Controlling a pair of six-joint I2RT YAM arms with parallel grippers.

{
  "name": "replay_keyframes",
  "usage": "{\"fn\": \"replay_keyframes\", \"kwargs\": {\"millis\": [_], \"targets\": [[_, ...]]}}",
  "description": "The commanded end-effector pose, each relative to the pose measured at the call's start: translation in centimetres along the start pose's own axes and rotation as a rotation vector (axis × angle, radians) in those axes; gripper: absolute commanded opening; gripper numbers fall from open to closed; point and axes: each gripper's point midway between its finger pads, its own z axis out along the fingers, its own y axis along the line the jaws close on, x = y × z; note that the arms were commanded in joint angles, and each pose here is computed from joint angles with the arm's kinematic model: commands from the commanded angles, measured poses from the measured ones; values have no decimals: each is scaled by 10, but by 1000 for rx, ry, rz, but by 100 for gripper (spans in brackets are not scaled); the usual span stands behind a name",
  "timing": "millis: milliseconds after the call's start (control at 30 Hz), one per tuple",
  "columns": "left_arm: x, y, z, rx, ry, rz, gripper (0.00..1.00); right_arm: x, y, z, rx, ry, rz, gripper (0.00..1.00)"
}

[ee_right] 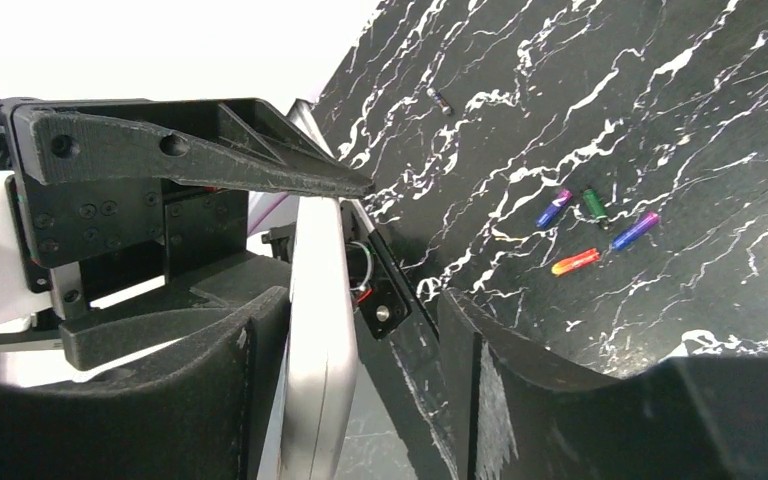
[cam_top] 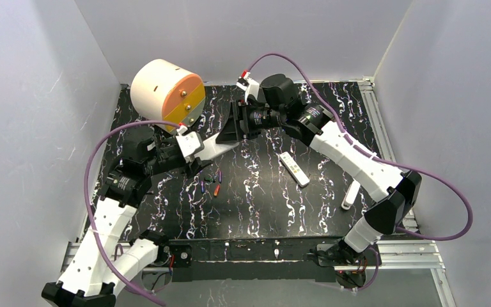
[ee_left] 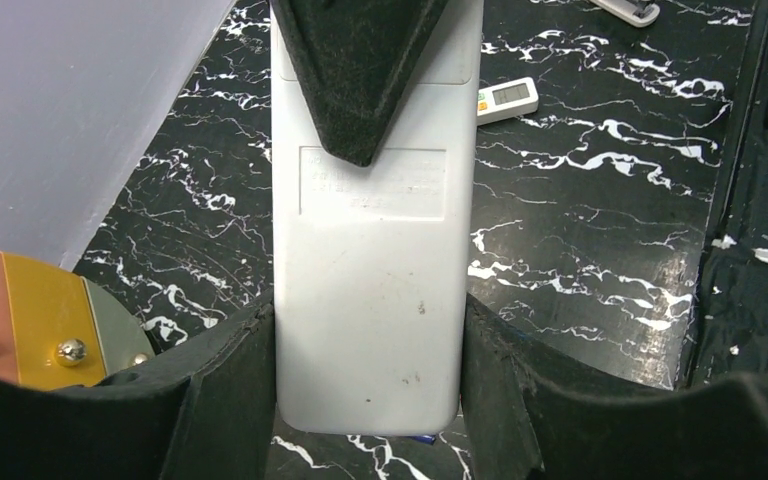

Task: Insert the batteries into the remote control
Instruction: Turn over the remote control.

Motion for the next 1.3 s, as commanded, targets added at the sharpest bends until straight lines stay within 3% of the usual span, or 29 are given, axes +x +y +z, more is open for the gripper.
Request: {"fn": "replay_keyframes", "kwargs": {"millis": [0, 100, 167, 267, 300, 367, 400, 433, 567, 800, 933, 1000, 1067, 1267], "targets": [[-18, 2, -12, -23, -31, 96, 0, -6, 18, -11, -67, -16, 7, 62], [-13, 4, -11, -29, -18, 95, 0, -5, 28, -17, -123, -18, 27, 53], [-12, 4, -10, -27, -13, 95, 0, -3, 33, -21, -149, -10, 26, 36], [-14, 2, -11, -27, -24, 76, 0, 0, 35, -27, -158, -2, 17, 20], [-16, 1, -12, -27, -34, 70, 4, 0, 34, -28, -158, -3, 16, 17], [-20, -1, -13, -37, -58, 32, 57, -3, 37, -30, -176, -28, 5, 15], [-24, 0, -13, -57, -80, 9, 90, -6, 38, -30, -193, -53, 4, 15], [-28, 3, -14, -83, -108, -26, 98, -10, 41, -32, -216, -87, 4, 15], [-55, 17, -15, -166, -217, -261, 98, -33, 42, -41, -271, -256, 14, 16], [-104, 27, -5, -101, -400, -763, 98, -67, 51, -70, -316, -529, -9, 16], [-126, 52, -15, -190, -542, -1058, 98, -81, 59, -98, -343, -700, -19, 16], [-149, 53, -23, -116, -684, -1114, 98, -83, 63, -112, -396, -779, 17, 16], [-160, 52, -26, -55, -748, -1186, 98, -82, 64, -118, -467, -824, 80, 16], [-148, 56, -11, -21, -721, -1366, 89, -85, 72, -125, -609, -868, 132, 19]]}}
